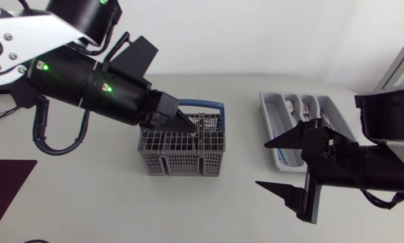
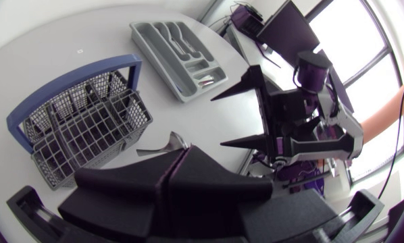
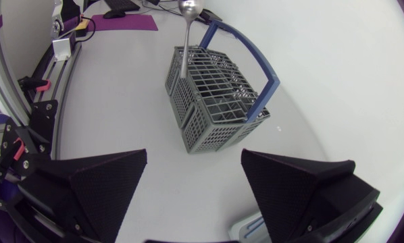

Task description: Unload the cutlery basket into the drawer organizer.

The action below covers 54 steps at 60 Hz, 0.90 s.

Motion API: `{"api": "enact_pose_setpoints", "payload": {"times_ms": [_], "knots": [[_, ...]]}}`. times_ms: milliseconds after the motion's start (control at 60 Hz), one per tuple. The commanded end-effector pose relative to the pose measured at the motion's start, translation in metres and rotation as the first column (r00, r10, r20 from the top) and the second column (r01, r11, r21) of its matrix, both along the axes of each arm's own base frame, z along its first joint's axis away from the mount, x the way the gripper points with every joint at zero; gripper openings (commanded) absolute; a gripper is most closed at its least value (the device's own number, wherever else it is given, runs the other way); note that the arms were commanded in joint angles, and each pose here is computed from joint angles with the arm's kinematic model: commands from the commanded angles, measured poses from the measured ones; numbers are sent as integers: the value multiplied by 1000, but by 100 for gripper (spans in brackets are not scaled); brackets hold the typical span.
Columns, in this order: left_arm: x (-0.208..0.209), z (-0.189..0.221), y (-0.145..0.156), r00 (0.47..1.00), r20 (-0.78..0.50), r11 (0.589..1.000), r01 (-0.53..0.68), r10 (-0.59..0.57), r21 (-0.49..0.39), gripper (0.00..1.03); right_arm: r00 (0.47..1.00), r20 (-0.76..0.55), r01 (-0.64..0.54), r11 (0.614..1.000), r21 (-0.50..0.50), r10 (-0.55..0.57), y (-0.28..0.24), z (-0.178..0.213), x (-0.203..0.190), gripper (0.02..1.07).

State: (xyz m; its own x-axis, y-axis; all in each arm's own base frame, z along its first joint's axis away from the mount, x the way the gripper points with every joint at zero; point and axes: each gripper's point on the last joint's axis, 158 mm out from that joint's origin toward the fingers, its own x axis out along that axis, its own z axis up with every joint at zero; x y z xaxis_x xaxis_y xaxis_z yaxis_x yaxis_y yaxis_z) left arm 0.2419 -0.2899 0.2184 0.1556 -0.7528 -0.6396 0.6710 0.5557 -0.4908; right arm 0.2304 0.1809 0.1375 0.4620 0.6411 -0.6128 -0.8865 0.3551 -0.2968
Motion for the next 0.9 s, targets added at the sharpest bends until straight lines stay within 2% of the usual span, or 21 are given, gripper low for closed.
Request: {"api": "enact_pose_setpoints", "payload": {"times_ms": [0,167,500,600,700,817,850,883], "knots": [[-10,-5,-11,993,47,994,108,-109,23,19,1000,-25,-11,999,40,12,11,8,2,102],[-40,-13,-23,945,120,951,297,-306,88,19,993,-63,-93,991,94,99,34,12,-4,102],[-73,-18,-32,839,139,848,507,-527,158,17,938,-109,-316,940,126,330,80,9,-42,101],[-77,-15,-34,821,134,830,535,-554,157,17,917,-116,-365,919,146,383,88,12,-50,94],[-79,-13,-35,808,133,817,555,-574,156,17,898,-121,-403,901,160,423,90,17,-53,83],[-82,-9,-36,801,126,810,569,-585,142,17,878,-129,-441,883,160,462,90,17,-57,66],[-81,-7,-38,800,130,810,570,-585,138,17,872,-127,-452,878,156,472,89,15,-58,56],[-81,-7,-38,801,127,810,570,-586,139,17,870,-126,-457,876,157,476,89,16,-59,53]]}}
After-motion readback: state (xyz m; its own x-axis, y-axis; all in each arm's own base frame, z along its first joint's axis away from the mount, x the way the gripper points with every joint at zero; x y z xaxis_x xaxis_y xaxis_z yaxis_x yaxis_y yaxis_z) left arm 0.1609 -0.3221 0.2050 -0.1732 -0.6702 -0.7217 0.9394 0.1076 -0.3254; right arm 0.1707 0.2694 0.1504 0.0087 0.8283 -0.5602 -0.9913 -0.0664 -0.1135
